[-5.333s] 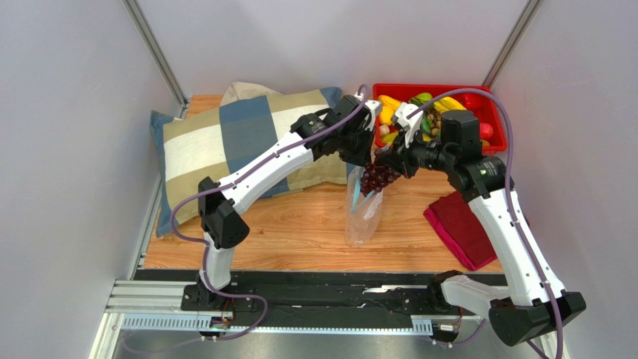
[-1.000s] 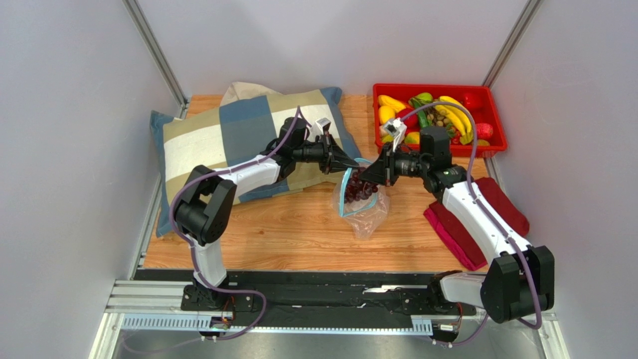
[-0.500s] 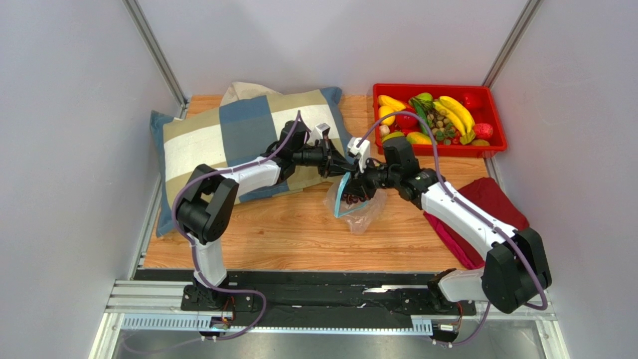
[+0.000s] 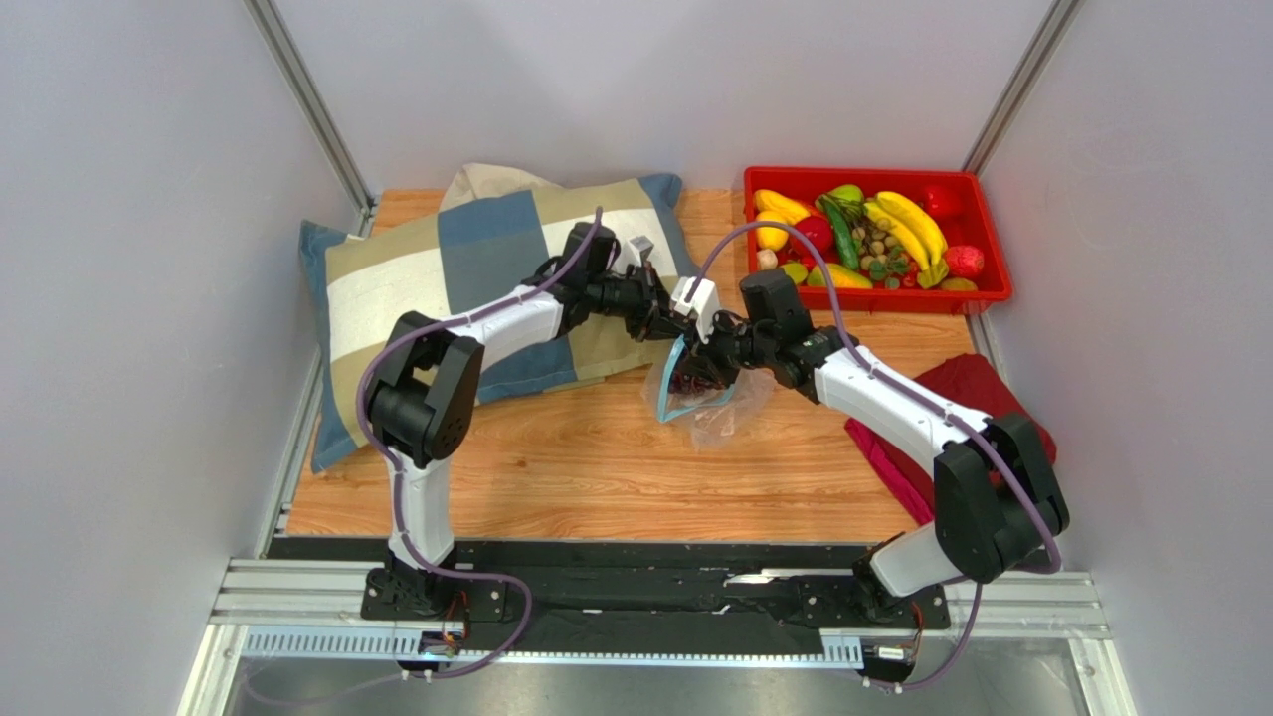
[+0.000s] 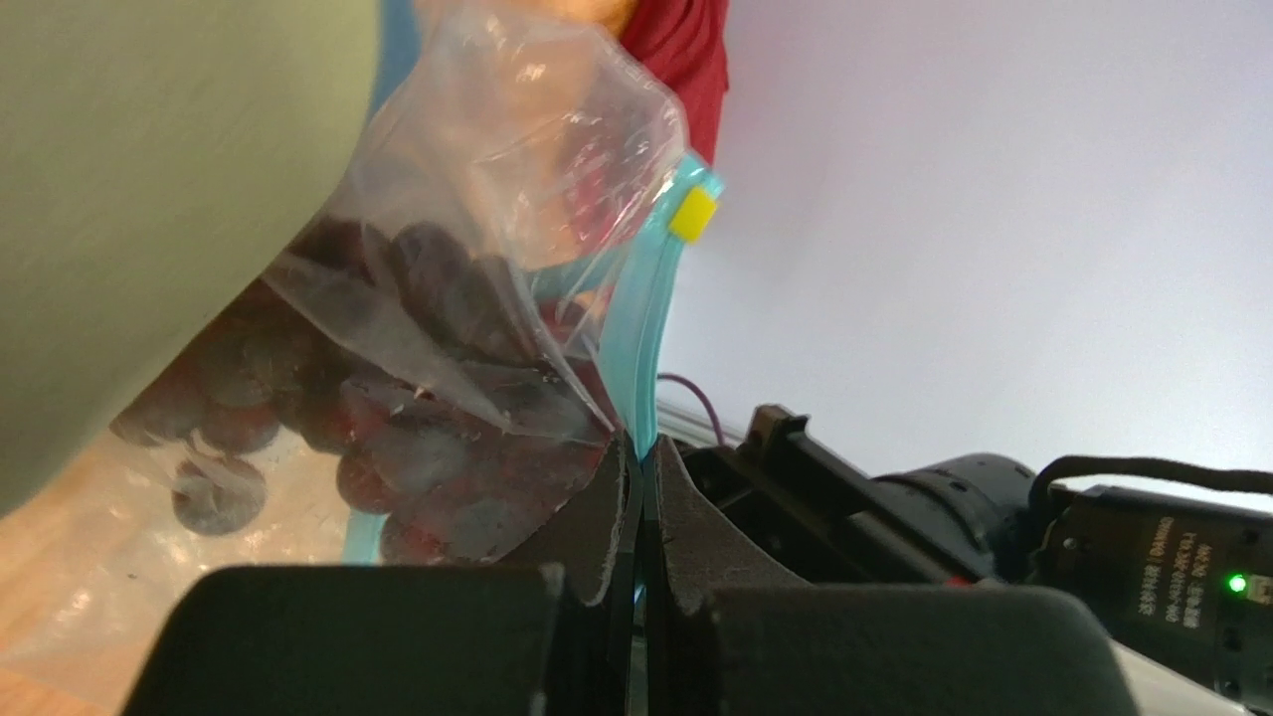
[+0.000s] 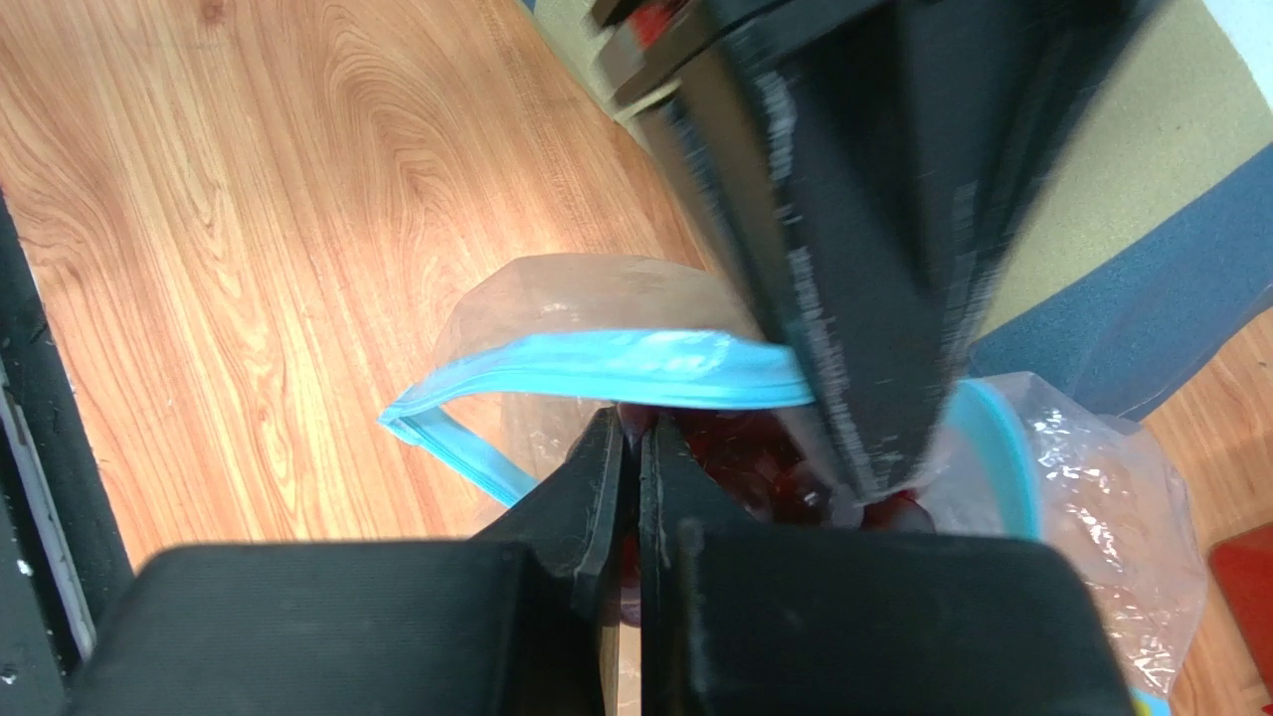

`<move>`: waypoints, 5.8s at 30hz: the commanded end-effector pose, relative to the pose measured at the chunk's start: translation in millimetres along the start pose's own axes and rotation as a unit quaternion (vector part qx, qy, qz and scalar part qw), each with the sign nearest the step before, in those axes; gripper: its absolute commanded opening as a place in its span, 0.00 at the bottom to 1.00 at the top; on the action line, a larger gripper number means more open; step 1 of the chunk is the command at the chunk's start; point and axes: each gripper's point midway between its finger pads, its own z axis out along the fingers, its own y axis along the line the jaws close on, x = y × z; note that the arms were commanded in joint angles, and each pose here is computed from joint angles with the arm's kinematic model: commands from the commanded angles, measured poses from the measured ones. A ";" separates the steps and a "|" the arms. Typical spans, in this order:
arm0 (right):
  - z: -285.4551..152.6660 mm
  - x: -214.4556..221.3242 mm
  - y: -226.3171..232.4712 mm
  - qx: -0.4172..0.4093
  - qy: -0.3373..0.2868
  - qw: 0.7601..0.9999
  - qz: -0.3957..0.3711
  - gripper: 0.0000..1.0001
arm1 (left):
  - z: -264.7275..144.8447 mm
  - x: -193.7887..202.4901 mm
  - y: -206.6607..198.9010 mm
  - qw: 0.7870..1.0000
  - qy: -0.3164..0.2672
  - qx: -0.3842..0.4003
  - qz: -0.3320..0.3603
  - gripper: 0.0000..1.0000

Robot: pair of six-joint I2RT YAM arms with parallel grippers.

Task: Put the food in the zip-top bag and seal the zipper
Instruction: Place the fake fruit in the zipper food storage bag, then adjust the zipper food storage bag at the center of the board.

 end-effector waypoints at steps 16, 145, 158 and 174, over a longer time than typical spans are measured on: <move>20.0 -42.5 -20.6 -0.010 -0.032 0.997 -0.066 0.16 | -41.9 -13.7 42.5 0.953 -0.032 -0.244 0.175 0.25; -119.0 -48.3 -12.6 -0.111 0.026 0.942 0.315 0.58 | -143.2 33.0 -77.1 0.936 -0.002 -0.160 0.315 0.00; -150.2 -23.3 -239.5 0.229 0.015 0.933 0.278 0.63 | -120.1 24.0 -83.5 0.947 0.009 -0.134 0.293 0.00; -119.4 91.4 -326.4 0.298 0.196 0.916 0.184 0.79 | -113.5 21.7 -79.4 0.949 0.014 -0.130 0.286 0.00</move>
